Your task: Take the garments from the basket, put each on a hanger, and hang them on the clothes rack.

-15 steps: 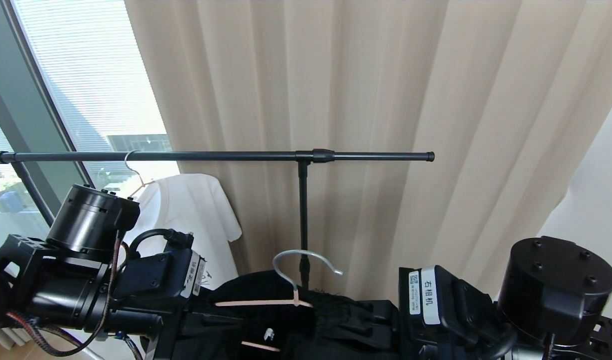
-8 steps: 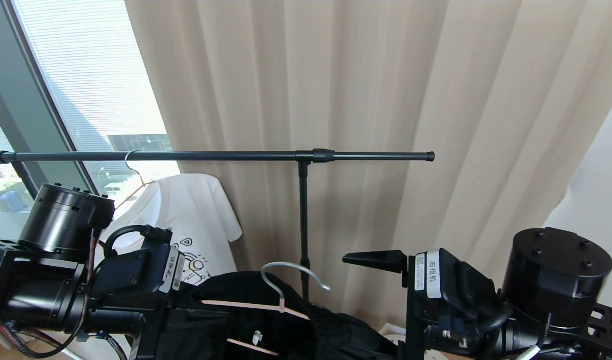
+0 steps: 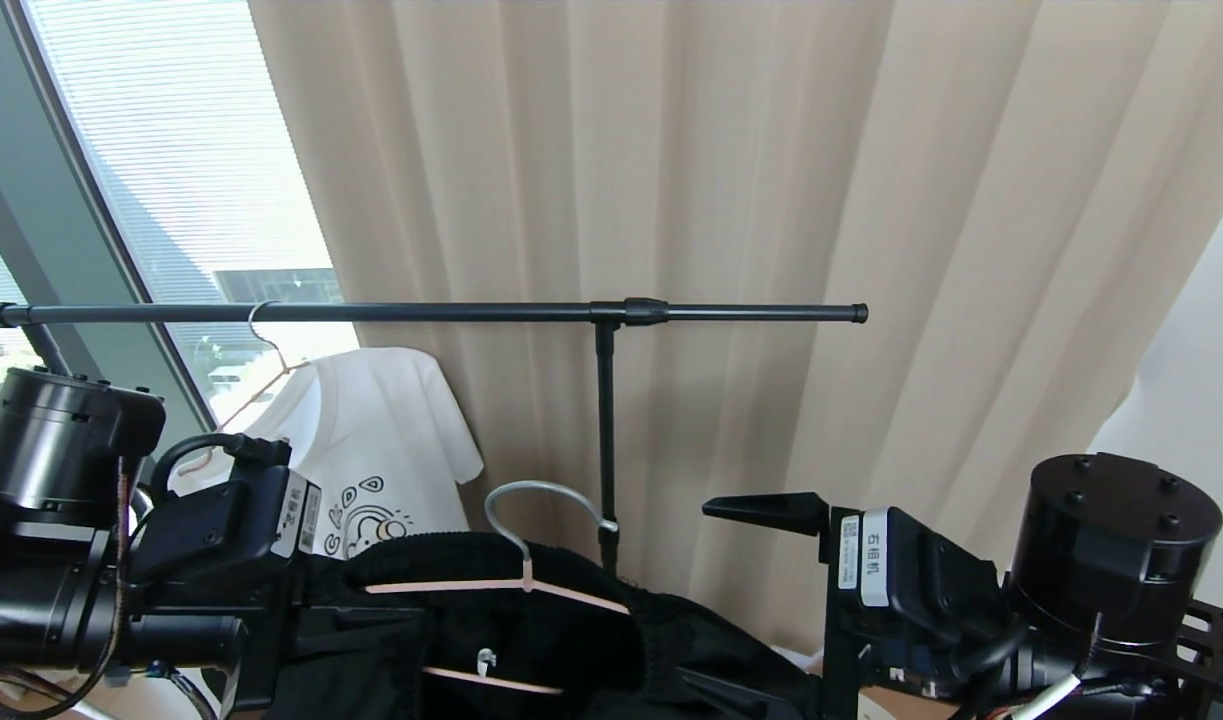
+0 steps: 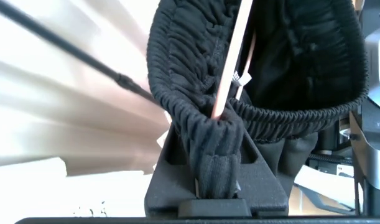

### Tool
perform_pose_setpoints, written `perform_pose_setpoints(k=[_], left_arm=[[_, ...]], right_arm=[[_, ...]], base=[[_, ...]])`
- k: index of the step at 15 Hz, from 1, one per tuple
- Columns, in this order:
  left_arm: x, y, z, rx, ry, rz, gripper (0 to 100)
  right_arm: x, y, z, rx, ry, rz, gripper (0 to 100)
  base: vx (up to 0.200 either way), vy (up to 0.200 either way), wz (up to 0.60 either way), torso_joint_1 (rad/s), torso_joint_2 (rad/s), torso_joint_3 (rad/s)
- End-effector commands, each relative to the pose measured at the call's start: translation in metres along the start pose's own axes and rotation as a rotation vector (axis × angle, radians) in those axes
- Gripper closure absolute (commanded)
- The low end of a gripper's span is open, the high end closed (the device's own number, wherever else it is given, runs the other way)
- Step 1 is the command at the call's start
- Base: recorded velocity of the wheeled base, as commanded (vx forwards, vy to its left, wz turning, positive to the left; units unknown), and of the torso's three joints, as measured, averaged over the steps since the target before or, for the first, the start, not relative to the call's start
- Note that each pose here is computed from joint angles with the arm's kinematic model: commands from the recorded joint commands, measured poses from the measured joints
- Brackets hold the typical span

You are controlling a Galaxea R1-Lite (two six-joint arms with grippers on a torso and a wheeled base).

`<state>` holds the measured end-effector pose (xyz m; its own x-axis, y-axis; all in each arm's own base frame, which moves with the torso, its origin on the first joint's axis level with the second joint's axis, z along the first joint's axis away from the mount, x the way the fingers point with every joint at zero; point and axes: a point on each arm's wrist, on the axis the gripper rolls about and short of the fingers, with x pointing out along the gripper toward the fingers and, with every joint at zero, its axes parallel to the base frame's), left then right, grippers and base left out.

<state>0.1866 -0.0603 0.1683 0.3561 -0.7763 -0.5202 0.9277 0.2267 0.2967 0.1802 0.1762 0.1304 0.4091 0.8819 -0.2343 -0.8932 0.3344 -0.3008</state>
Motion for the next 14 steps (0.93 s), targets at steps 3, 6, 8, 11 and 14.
perform_pose_setpoints(k=[3, 6, 8, 11, 14], left_arm=[[-0.009, 0.002, 0.000, 0.003, -0.005, 0.050, 100], [-0.016, 0.000, 0.002, -0.013, -0.010, 0.081, 100], [-0.023, -0.004, 0.003, -0.045, -0.020, 0.102, 100], [-0.030, -0.012, 0.004, -0.064, -0.028, 0.119, 100], [-0.035, -0.014, 0.005, -0.089, -0.035, 0.143, 100]], right_arm=[[-0.003, 0.003, -0.003, 0.000, 0.001, 0.035, 0], [-0.003, 0.004, -0.004, -0.017, -0.002, 0.047, 0], [-0.006, -0.003, -0.009, -0.005, -0.003, 0.059, 0], [-0.007, -0.013, -0.019, 0.019, 0.001, 0.080, 0], [-0.004, -0.018, -0.027, 0.037, 0.022, 0.082, 0]], base=[[0.000, 0.000, 0.00, 0.000, 0.00, 0.000], [0.000, 0.000, 0.00, 0.000, 0.00, 0.000], [0.000, 0.000, 0.00, 0.000, 0.00, 0.000], [0.000, 0.000, 0.00, 0.000, 0.00, 0.000], [0.000, 0.000, 0.00, 0.000, 0.00, 0.000]])
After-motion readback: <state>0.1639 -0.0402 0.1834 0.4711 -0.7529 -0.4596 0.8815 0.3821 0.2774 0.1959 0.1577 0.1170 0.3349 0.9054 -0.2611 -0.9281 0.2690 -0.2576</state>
